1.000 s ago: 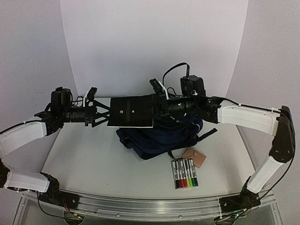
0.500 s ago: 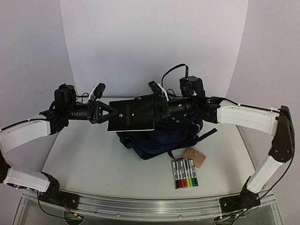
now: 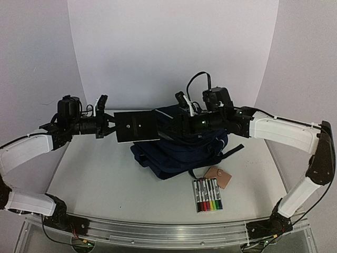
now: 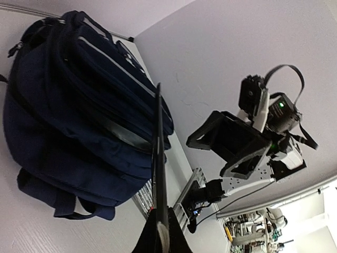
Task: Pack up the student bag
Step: Pick up the book from the center of the board.
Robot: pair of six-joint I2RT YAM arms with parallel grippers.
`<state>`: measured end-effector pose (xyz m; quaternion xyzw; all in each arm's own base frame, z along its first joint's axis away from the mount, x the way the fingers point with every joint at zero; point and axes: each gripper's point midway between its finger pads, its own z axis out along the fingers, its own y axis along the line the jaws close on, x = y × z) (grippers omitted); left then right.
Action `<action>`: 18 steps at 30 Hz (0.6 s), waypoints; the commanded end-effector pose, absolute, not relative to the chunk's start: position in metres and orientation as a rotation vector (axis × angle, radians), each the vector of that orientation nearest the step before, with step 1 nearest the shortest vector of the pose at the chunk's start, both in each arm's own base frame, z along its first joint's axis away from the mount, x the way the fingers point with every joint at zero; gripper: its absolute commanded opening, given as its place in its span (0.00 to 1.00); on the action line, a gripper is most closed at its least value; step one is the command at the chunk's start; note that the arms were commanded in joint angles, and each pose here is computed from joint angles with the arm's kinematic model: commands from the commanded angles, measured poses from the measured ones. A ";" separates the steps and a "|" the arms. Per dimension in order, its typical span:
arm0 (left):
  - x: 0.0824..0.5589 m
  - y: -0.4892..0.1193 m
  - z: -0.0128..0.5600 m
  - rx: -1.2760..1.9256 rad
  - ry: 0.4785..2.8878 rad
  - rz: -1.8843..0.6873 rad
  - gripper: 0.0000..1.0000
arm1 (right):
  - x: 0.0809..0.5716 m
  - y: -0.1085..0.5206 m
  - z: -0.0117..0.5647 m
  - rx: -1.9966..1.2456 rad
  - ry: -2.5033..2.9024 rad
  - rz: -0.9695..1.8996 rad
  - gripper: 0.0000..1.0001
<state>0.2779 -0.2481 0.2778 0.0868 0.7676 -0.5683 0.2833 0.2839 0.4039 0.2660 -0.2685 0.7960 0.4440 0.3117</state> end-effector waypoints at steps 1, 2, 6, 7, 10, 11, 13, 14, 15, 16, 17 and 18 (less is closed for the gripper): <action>0.302 -0.217 0.279 0.024 2.057 -1.435 0.00 | 0.314 0.362 0.275 -0.709 2.067 0.710 0.74; 0.306 -0.211 0.276 -0.014 2.058 -1.432 0.00 | 0.318 0.357 0.273 -0.706 2.071 0.635 0.76; 0.317 -0.188 0.275 -0.144 2.047 -1.408 0.00 | 0.328 0.353 0.261 -0.751 2.090 0.437 0.84; 0.319 -0.184 0.274 -0.175 2.046 -1.399 0.00 | 0.330 0.355 0.260 -0.762 2.092 0.402 0.87; 0.322 -0.174 0.269 -0.246 2.054 -1.376 0.00 | 0.329 0.368 0.254 -0.817 2.077 0.292 0.93; 0.321 -0.173 0.268 -0.253 2.053 -1.375 0.00 | 0.332 0.370 0.252 -0.814 2.076 0.248 0.94; 0.319 -0.172 0.268 -0.257 2.053 -1.375 0.00 | 0.332 0.378 0.244 -0.832 2.090 0.194 0.95; 0.318 -0.171 0.266 -0.259 2.060 -1.374 0.00 | 0.334 0.381 0.241 -0.836 2.096 0.173 0.95; 0.317 -0.171 0.265 -0.260 2.066 -1.374 0.00 | 0.335 0.383 0.237 -0.838 2.099 0.154 0.95; 0.316 -0.172 0.265 -0.258 2.067 -1.375 0.00 | 0.338 0.385 0.235 -0.829 2.099 0.122 0.95; 0.314 -0.172 0.266 -0.253 2.063 -1.381 0.00 | 0.341 0.385 0.234 -0.809 2.100 0.096 0.96; 0.312 -0.172 0.267 -0.244 2.059 -1.387 0.00 | 0.345 0.384 0.232 -0.791 2.102 0.071 0.96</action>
